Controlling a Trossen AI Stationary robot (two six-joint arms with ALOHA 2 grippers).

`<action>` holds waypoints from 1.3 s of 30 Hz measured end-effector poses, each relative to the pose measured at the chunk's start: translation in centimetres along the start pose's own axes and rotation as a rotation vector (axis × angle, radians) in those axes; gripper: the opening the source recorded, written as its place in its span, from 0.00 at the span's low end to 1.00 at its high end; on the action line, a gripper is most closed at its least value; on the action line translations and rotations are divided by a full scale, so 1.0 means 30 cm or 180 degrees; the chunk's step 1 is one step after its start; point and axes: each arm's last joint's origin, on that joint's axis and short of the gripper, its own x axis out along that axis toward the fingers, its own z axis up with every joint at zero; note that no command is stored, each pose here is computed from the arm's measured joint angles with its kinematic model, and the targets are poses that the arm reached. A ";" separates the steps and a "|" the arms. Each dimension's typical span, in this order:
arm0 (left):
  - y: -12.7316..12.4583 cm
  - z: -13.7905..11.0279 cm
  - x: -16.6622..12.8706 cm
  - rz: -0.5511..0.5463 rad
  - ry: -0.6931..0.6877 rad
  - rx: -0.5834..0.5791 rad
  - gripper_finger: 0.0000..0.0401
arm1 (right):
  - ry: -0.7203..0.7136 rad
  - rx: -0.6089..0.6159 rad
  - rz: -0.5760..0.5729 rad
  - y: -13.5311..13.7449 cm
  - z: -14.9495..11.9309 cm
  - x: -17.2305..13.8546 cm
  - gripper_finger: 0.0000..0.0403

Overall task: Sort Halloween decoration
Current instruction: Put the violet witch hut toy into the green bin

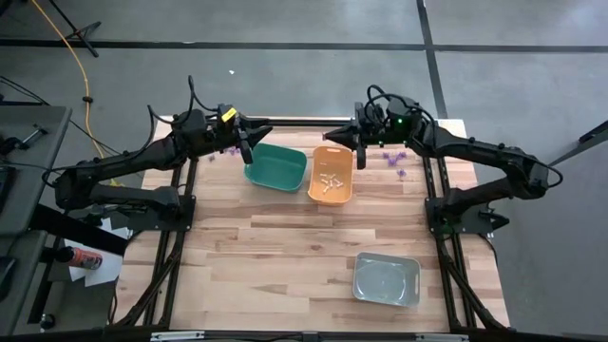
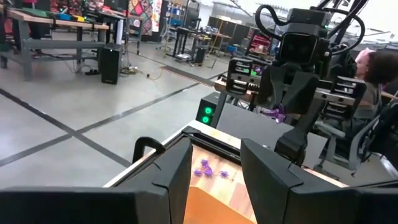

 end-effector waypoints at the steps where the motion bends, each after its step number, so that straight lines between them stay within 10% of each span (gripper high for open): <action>1: 0.000 0.000 0.000 -0.0001 -0.0004 0.0000 0.32 | 0.0000 0.0009 -0.0001 0.000 0.000 0.000 0.00; 17: -0.034 0.100 -0.044 -0.0273 -0.0912 -0.0020 0.32 | -0.0148 0.0032 -0.0116 0.009 -0.057 0.145 0.00; 28: -0.038 0.127 -0.091 -0.0265 -0.1051 0.0164 0.32 | 0.1029 -0.0224 0.0097 0.005 -0.188 0.501 0.00; 39: -0.032 0.101 -0.083 -0.0208 -0.0778 0.0153 0.32 | 0.2105 -0.0306 -0.0723 -0.122 -0.446 0.733 0.00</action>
